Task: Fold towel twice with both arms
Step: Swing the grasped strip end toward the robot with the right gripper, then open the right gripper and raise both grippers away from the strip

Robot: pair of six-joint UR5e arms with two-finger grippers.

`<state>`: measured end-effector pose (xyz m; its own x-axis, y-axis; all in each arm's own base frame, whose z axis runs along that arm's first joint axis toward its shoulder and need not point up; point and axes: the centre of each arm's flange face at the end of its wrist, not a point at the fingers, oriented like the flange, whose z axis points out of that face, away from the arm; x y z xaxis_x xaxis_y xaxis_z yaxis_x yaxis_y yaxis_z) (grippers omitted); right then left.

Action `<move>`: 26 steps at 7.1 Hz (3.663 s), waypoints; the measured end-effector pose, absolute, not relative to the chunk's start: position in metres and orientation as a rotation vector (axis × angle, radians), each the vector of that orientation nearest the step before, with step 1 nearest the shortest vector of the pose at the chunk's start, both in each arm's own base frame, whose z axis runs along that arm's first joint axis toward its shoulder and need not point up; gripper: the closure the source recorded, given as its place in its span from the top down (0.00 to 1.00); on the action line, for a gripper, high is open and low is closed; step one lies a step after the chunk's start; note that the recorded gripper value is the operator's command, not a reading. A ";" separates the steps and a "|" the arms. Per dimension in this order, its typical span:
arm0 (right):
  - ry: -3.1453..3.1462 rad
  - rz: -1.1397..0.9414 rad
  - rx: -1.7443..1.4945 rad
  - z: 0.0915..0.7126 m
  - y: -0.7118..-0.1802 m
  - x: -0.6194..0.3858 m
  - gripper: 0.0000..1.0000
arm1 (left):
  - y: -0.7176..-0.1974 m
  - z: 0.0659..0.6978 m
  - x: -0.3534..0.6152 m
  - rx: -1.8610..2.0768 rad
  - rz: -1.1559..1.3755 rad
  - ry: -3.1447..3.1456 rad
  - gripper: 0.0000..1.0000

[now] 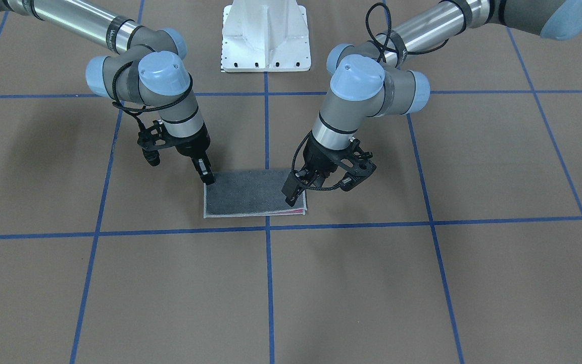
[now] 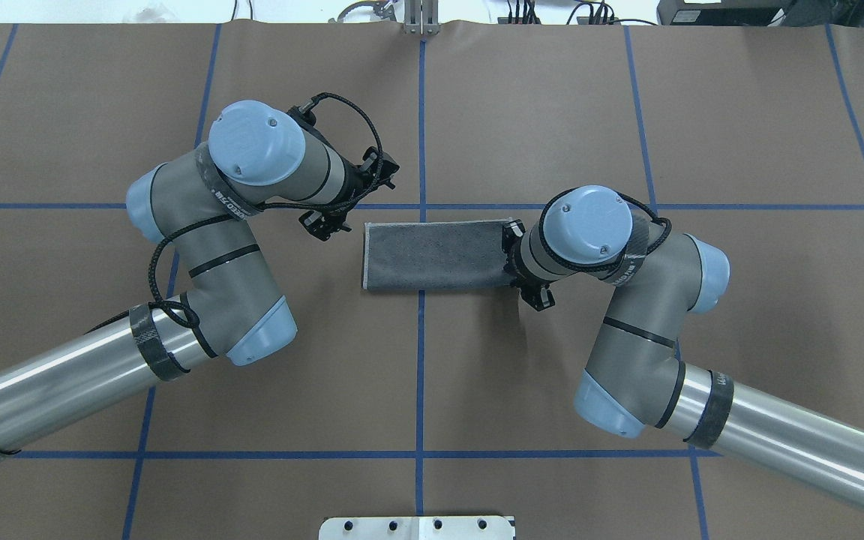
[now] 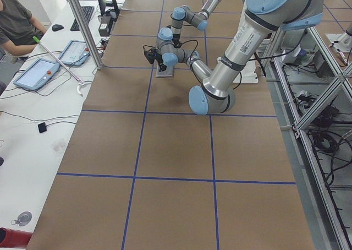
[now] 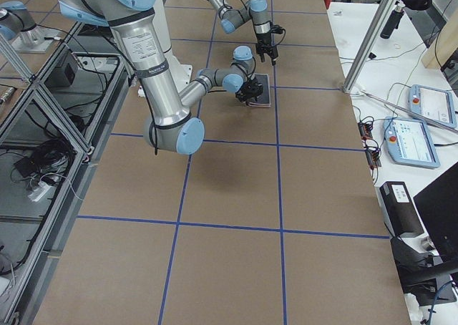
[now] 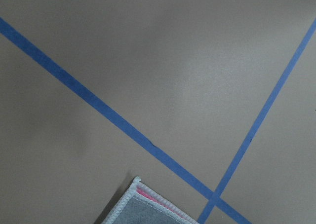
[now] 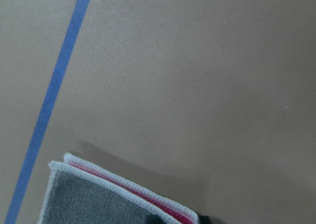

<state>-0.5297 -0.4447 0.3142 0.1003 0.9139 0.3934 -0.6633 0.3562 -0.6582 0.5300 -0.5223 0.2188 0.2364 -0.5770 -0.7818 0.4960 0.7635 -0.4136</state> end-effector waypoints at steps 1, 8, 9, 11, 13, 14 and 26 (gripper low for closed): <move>-0.868 1.198 -0.354 0.313 -0.444 -0.529 0.00 | -0.522 0.218 0.530 -0.085 -0.737 1.111 1.00; -0.890 1.156 -0.430 0.271 -0.387 -0.523 0.00 | -0.515 0.192 0.510 -0.075 -0.723 1.168 1.00; -0.875 1.146 -0.455 0.265 -0.369 -0.529 0.00 | -0.510 0.186 0.505 -0.085 -0.713 1.181 1.00; -0.845 1.116 -0.514 0.253 -0.342 -0.537 0.00 | -0.505 0.178 0.500 -0.102 -0.697 1.196 1.00; -0.835 1.090 -0.561 0.241 -0.325 -0.546 0.00 | -0.503 0.175 0.497 -0.106 -0.692 1.202 1.00; -0.836 1.083 -0.577 0.235 -0.318 -0.550 0.00 | -0.503 0.174 0.497 -0.107 -0.690 1.204 1.00; -0.878 1.030 -0.619 0.206 -0.293 -0.549 1.00 | -0.485 0.188 0.473 -0.138 -0.665 1.216 1.00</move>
